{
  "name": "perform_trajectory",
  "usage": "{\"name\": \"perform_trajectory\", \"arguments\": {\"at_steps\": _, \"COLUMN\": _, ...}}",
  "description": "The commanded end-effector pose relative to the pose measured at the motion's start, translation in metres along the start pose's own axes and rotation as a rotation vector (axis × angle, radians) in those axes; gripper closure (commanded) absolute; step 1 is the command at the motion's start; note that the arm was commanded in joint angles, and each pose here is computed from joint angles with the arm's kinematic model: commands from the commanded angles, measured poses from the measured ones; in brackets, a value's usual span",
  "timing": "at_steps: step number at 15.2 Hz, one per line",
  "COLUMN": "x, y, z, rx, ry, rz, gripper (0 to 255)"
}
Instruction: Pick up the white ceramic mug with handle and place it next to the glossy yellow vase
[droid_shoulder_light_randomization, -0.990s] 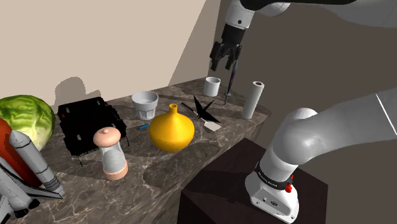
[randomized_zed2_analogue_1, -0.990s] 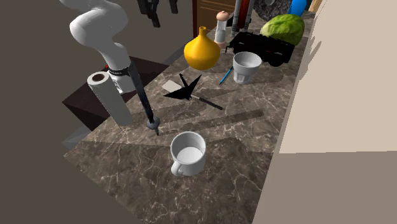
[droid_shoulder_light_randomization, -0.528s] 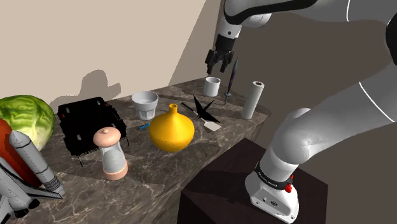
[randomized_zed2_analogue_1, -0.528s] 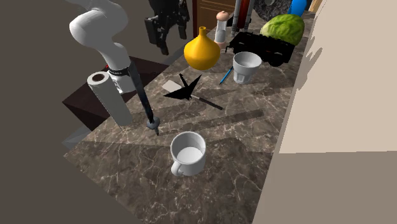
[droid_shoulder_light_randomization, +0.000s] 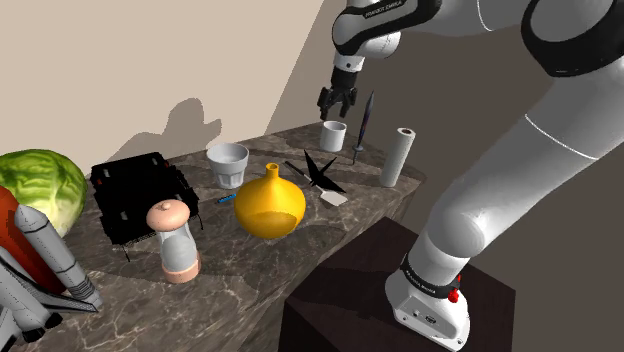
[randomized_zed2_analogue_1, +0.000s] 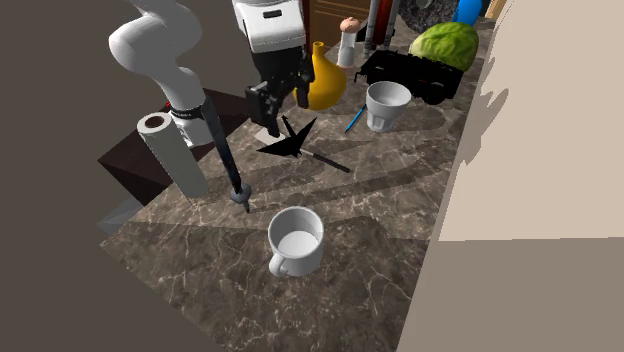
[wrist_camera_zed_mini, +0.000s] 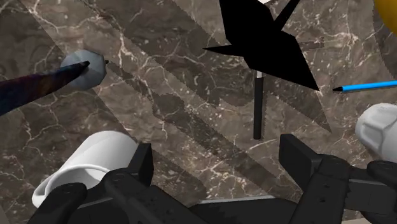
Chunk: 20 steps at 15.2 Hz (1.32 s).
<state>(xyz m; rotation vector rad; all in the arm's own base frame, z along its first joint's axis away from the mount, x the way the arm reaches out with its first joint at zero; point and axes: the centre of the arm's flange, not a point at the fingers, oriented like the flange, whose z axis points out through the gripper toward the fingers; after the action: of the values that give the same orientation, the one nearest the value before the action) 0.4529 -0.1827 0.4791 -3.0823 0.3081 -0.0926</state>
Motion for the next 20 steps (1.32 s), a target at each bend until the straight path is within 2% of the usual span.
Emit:
{"name": "perform_trajectory", "arguments": {"at_steps": 1, "x": 0.018, "y": 0.015, "z": 0.013, "rx": -0.009, "ry": -0.002, "rz": 0.004, "gripper": 0}}
{"name": "perform_trajectory", "arguments": {"at_steps": 11, "x": 0.105, "y": 0.089, "z": 0.076, "rx": -0.046, "ry": -0.013, "rz": 0.025, "gripper": 0}}
{"name": "perform_trajectory", "arguments": {"at_steps": 20, "x": 0.108, "y": 0.095, "z": 0.119, "rx": -0.048, "ry": -0.014, "rz": 0.026, "gripper": 0}}
